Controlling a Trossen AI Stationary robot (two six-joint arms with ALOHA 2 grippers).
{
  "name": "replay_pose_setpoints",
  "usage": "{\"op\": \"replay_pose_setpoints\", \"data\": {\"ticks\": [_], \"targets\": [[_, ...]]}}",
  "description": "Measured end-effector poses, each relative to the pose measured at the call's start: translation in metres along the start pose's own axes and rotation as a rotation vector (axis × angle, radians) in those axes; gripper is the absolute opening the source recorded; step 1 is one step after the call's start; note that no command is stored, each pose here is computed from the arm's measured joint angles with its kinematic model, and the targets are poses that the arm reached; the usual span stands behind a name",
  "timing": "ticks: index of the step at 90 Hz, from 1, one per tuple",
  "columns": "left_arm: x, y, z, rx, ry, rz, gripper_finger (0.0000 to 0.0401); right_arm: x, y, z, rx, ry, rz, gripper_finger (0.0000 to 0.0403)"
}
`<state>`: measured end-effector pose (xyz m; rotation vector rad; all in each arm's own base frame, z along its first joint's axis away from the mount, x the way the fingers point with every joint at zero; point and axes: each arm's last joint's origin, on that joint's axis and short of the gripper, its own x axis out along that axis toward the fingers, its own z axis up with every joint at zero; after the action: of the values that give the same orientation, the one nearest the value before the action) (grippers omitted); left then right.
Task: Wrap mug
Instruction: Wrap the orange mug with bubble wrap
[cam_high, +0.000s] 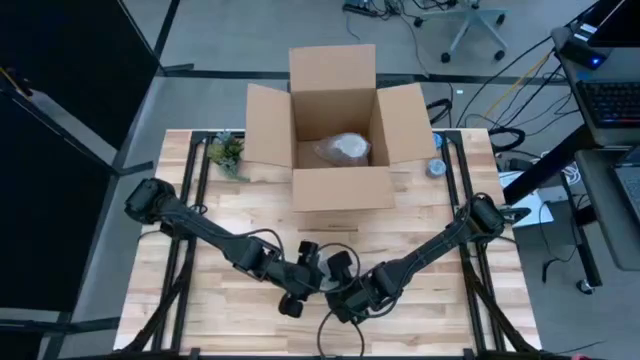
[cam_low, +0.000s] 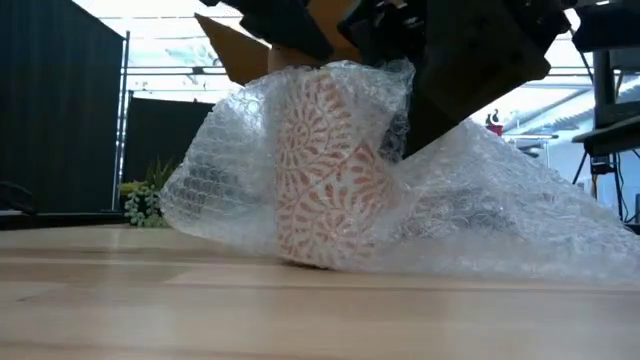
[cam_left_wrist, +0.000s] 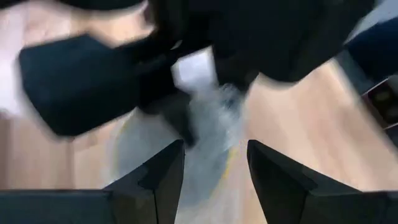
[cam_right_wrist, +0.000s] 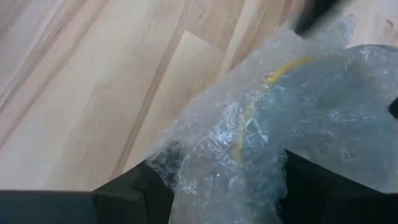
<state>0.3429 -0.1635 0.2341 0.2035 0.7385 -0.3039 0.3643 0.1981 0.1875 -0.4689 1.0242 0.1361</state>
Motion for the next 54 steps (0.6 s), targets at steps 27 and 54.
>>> {"op": "replay_pose_setpoints", "data": {"ticks": [27,54], "targets": [[0.023,0.002,-0.011,0.031,0.049,0.015,0.0162,0.000,0.000,-0.002,0.001,0.015,-0.003,0.0200],[0.024,0.007,-0.013,0.024,0.066,0.026,0.0162,0.000,0.000,0.000,0.006,-0.001,-0.004,0.0200]]}}
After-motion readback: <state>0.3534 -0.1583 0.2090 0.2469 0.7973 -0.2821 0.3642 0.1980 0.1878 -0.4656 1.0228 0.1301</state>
